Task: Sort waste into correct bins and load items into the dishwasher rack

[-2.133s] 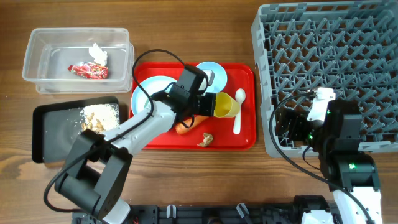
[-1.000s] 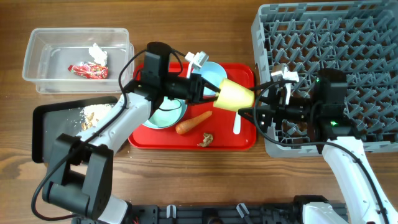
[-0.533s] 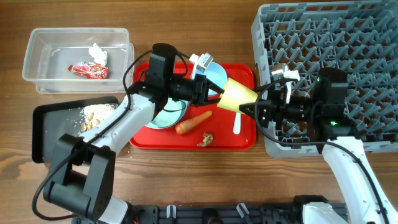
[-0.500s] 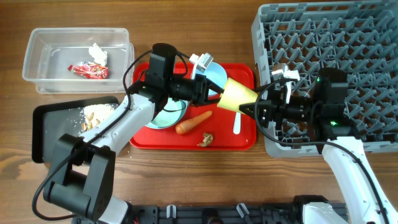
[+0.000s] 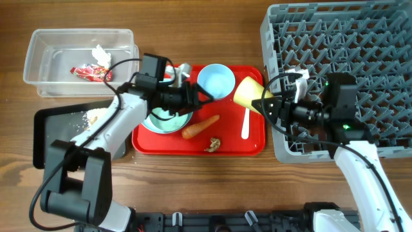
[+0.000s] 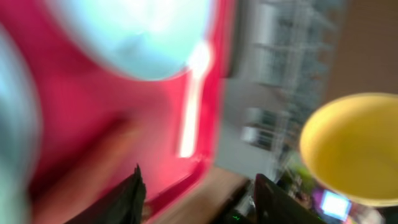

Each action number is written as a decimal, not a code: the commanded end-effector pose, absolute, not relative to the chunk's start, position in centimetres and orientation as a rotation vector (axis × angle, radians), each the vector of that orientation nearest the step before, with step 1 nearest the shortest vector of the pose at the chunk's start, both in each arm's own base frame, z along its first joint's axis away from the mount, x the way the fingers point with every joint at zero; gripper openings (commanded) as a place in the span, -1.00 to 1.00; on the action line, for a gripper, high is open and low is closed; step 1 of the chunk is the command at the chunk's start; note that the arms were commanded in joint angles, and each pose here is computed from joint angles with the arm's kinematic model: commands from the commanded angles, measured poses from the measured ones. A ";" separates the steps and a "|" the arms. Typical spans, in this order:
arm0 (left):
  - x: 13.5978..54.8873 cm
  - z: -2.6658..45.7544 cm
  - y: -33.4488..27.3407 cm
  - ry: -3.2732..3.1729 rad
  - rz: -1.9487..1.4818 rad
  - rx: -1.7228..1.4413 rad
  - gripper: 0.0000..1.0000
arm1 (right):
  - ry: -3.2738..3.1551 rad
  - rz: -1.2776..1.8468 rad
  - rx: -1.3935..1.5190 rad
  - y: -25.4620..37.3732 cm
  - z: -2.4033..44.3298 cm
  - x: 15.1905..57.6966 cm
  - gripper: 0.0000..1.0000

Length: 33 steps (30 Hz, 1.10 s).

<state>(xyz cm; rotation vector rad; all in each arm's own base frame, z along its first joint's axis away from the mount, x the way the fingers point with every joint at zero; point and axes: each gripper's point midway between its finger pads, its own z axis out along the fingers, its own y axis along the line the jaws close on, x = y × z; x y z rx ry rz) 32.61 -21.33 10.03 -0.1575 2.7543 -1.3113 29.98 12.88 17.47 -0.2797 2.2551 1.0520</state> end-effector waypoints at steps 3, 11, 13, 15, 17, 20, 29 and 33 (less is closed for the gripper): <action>34.0 11.8 -14.3 2.692 -0.875 -0.189 0.19 | 2.339 0.485 -0.053 6.0 22.2 33.2 0.09; 33.4 16.8 -8.8 2.537 -0.476 -0.243 0.28 | 2.363 0.126 0.385 -5.5 24.6 32.1 0.09; 33.3 17.2 -8.7 2.526 -0.473 -0.241 0.28 | 2.384 0.087 0.525 -8.7 23.6 31.1 0.09; 33.2 17.2 -8.7 2.529 -0.473 -0.242 0.29 | 2.398 0.046 0.695 -11.7 22.4 29.8 0.09; 33.1 17.1 -8.6 2.536 -0.471 -0.244 0.29 | 2.396 0.014 0.841 -14.6 21.6 28.5 0.09; 33.1 17.1 -8.6 2.535 -0.472 -0.244 0.29 | 2.333 -0.052 1.055 -19.1 20.6 27.1 0.09; 33.0 17.0 -8.6 2.541 -0.471 -0.245 0.29 | 2.338 -0.050 1.231 -22.8 16.8 27.1 0.09; 32.9 17.0 -8.6 2.543 -0.471 -0.246 0.27 | 2.327 -0.046 1.220 -23.5 16.3 28.0 0.49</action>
